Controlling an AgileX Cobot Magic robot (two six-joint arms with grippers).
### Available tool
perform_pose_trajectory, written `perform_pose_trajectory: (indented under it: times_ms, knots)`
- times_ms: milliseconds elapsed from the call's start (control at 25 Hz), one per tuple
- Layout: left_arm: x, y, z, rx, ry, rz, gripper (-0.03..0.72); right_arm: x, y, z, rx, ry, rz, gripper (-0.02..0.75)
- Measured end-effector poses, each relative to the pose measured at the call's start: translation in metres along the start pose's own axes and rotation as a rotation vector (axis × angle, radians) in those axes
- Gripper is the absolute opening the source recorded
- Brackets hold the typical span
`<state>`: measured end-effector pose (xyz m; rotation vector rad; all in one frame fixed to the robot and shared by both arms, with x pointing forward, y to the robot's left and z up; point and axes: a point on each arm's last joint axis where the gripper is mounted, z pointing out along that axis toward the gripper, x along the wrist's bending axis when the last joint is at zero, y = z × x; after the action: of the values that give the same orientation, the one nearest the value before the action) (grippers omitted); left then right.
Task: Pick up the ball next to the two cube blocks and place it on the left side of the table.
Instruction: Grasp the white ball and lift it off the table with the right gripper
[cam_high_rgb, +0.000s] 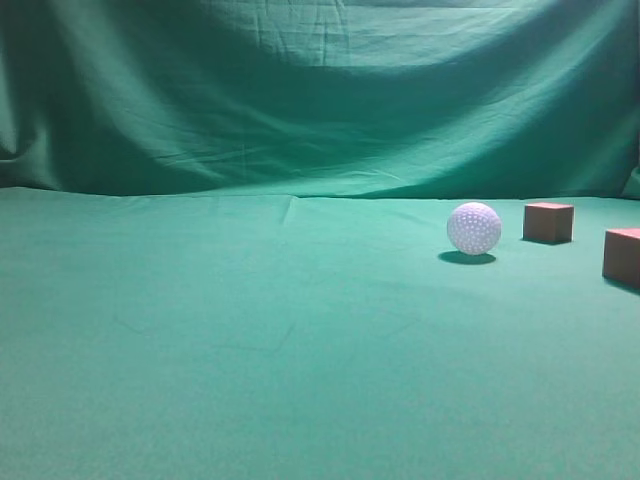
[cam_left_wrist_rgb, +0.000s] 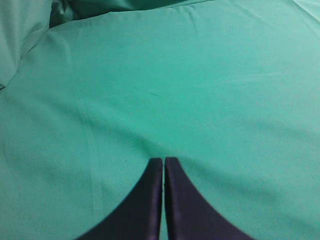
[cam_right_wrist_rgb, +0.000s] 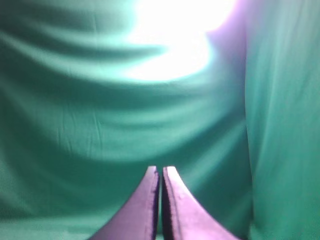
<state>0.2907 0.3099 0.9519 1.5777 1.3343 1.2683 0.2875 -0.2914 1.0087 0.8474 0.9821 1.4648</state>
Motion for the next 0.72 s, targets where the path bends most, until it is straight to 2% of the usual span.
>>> perform_pose_trajectory:
  times_ms: [120,200,400,600,720]
  knots:
    - [0.000,0.000,0.000,0.000,0.000,0.000,0.000,0.000,0.011,0.005,0.009,0.000,0.026,0.000]
    - [0.000,0.000,0.000,0.000,0.000,0.000,0.000,-0.002,0.026,0.017,0.092,-0.010,0.035,0.000]
    - [0.000,0.000,0.000,0.000,0.000,0.000,0.000,-0.006,0.042,0.058,0.464,-0.051,0.067,0.000]
    - [0.000,0.000,0.000,0.000,0.000,0.000,0.000,-0.008,0.027,0.108,0.877,-0.084,0.097,0.000]
    - [0.000,0.000,0.000,0.000,0.000,0.000,0.000,-0.006,0.018,0.135,1.061,-0.093,0.158,0.000]
